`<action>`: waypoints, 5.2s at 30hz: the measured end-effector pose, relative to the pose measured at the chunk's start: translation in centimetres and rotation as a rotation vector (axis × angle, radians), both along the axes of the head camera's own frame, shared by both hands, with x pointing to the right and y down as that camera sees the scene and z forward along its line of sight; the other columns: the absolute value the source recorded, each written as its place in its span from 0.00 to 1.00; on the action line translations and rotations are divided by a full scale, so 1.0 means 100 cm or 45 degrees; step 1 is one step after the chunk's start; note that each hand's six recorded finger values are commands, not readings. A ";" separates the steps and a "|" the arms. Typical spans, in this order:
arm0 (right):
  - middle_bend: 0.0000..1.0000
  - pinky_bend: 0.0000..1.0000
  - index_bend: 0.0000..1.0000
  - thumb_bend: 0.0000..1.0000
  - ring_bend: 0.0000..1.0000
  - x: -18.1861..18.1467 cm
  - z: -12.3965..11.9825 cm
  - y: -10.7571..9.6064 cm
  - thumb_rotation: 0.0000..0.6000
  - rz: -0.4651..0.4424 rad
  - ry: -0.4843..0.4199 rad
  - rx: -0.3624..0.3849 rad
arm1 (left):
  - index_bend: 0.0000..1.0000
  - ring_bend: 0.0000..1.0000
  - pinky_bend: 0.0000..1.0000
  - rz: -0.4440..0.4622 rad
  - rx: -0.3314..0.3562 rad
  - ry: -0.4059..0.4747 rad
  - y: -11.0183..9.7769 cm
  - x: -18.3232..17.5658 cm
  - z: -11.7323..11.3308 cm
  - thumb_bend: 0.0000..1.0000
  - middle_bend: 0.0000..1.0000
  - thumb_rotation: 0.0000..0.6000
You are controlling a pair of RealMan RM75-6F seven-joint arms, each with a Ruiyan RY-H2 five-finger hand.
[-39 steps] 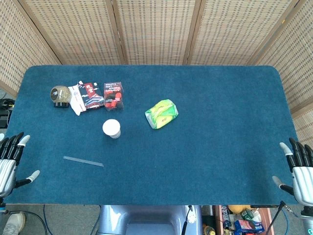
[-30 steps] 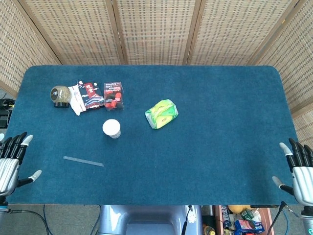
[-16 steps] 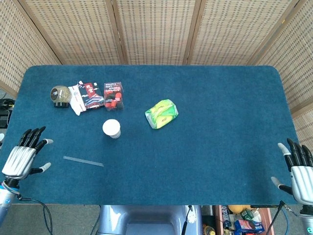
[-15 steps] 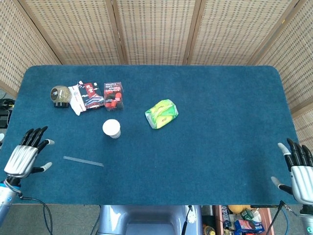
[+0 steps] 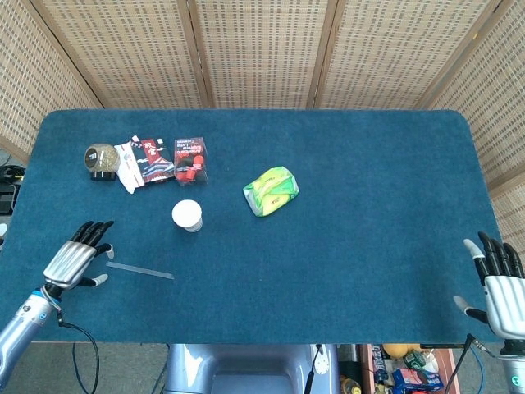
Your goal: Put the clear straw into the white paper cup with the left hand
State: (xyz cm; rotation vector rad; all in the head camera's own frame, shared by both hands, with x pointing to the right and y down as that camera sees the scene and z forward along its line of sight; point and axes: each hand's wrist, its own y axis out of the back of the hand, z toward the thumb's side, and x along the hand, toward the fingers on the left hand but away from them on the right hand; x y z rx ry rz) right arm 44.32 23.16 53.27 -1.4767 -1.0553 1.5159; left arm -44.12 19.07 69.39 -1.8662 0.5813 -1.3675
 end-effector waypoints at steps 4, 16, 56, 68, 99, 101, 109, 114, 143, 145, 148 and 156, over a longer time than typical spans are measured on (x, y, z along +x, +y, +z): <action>0.00 0.00 0.00 0.00 0.00 0.000 0.002 0.000 1.00 0.001 0.001 -0.007 | 0.48 0.00 0.00 0.024 -0.028 -0.021 0.001 0.004 0.011 0.29 0.00 1.00; 0.00 0.00 0.00 0.00 0.00 0.001 0.003 0.000 1.00 0.003 0.001 -0.018 | 0.48 0.00 0.00 0.020 -0.072 -0.043 0.000 0.007 0.022 0.36 0.00 1.00; 0.00 0.00 0.00 0.00 0.00 0.003 0.008 0.001 1.00 0.008 -0.009 -0.051 | 0.60 0.00 0.00 0.021 -0.036 -0.075 -0.005 0.013 0.031 0.40 0.00 1.00; 0.00 0.00 0.00 0.00 0.00 0.004 0.007 -0.001 1.00 0.019 -0.016 -0.051 | 0.60 0.00 0.00 0.124 0.296 -0.136 -0.068 0.008 -0.038 0.40 0.00 1.00; 0.00 0.00 0.00 0.00 0.00 0.014 0.008 -0.005 1.00 0.068 -0.030 -0.060 | 0.60 0.00 0.00 0.921 0.948 -0.712 -0.179 0.148 -0.086 0.40 0.00 1.00; 0.00 0.00 0.00 0.00 0.00 0.014 0.008 -0.005 1.00 0.067 -0.030 -0.061 | 0.60 0.00 0.00 0.950 0.937 -0.715 -0.174 0.156 -0.079 0.40 0.00 1.00; 0.00 0.00 0.00 0.00 0.00 0.016 0.010 -0.005 1.00 0.072 -0.032 -0.072 | 0.60 0.00 0.00 1.027 0.936 -0.764 -0.168 0.172 -0.064 0.40 0.00 1.00; 0.00 0.00 0.00 0.00 0.00 0.017 0.011 -0.005 1.00 0.075 -0.030 -0.078 | 0.60 0.00 0.00 1.068 0.929 -0.785 -0.166 0.183 -0.055 0.40 0.00 1.00; 0.00 0.00 0.00 0.00 0.00 0.016 0.011 -0.005 1.00 0.072 -0.035 -0.078 | 0.00 0.00 0.00 1.083 0.903 -0.805 -0.159 0.189 -0.043 0.40 0.00 1.00; 0.00 0.00 0.00 0.00 0.00 0.016 0.010 -0.005 1.00 0.070 -0.036 -0.076 | 0.00 0.00 0.00 1.070 0.909 -0.797 -0.159 0.188 -0.046 0.39 0.00 1.00; 0.00 0.00 0.00 0.00 0.00 0.015 0.010 -0.004 1.00 0.067 -0.038 -0.076 | 0.00 0.00 0.00 1.016 0.926 -0.757 -0.160 0.186 -0.055 0.38 0.00 1.00; 0.00 0.00 0.00 0.00 0.00 0.015 0.008 -0.003 1.00 0.067 -0.045 -0.068 | 0.00 0.00 0.00 0.658 0.874 -0.467 -0.155 0.164 -0.093 0.16 0.00 1.00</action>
